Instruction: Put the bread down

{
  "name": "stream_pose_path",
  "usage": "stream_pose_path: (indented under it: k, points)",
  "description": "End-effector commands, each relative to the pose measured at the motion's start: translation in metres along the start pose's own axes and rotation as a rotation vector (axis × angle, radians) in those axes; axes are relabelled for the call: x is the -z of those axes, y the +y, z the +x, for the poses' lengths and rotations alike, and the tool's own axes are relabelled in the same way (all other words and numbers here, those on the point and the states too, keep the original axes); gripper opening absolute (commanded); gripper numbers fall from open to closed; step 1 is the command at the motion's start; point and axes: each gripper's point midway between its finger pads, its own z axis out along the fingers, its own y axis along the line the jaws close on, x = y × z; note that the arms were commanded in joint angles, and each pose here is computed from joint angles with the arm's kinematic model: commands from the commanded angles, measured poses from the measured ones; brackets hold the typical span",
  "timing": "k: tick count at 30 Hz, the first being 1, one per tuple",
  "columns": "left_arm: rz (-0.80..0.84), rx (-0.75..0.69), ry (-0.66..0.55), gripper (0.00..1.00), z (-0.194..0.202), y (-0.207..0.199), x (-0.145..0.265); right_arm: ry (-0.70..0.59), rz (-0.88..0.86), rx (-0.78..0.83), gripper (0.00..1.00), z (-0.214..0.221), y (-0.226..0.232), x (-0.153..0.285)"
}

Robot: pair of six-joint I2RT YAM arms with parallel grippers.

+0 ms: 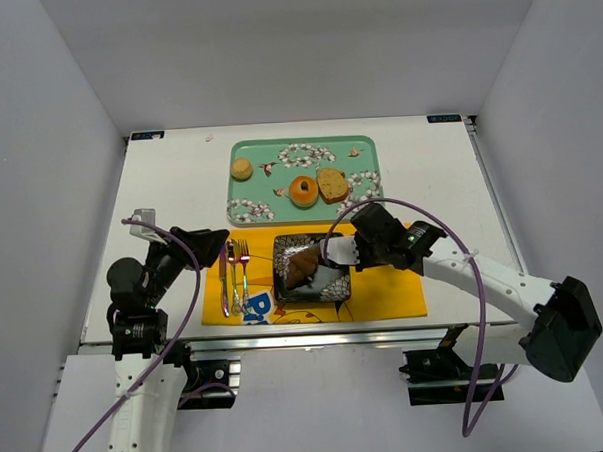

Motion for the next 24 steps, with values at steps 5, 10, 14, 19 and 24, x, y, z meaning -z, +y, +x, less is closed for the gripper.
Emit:
stream_pose_path:
  k: [5, 10, 14, 19, 24]
  points:
    - [0.005, -0.007, 0.005, 0.77, -0.001, 0.0, -0.003, -0.044, 0.289, -0.043, 0.0, -0.011, -0.076, 0.047]
    - [0.009, -0.013, 0.005, 0.77, -0.002, -0.002, -0.002, -0.116, 0.428, -0.202, 0.0, -0.009, -0.125, 0.075]
    - [0.008, -0.016, 0.001, 0.77, -0.003, -0.003, -0.002, -0.055, 0.507, -0.611, 0.0, 0.069, -0.162, 0.068]
    - [0.014, -0.019, -0.006, 0.77, -0.005, -0.003, -0.002, 0.065, 0.407, -1.101, 0.0, 0.19, -0.139, 0.029]
    - [0.021, -0.011, 0.003, 0.77, -0.002, -0.002, -0.005, 0.166, 0.369, -1.345, 0.0, 0.26, -0.087, -0.009]
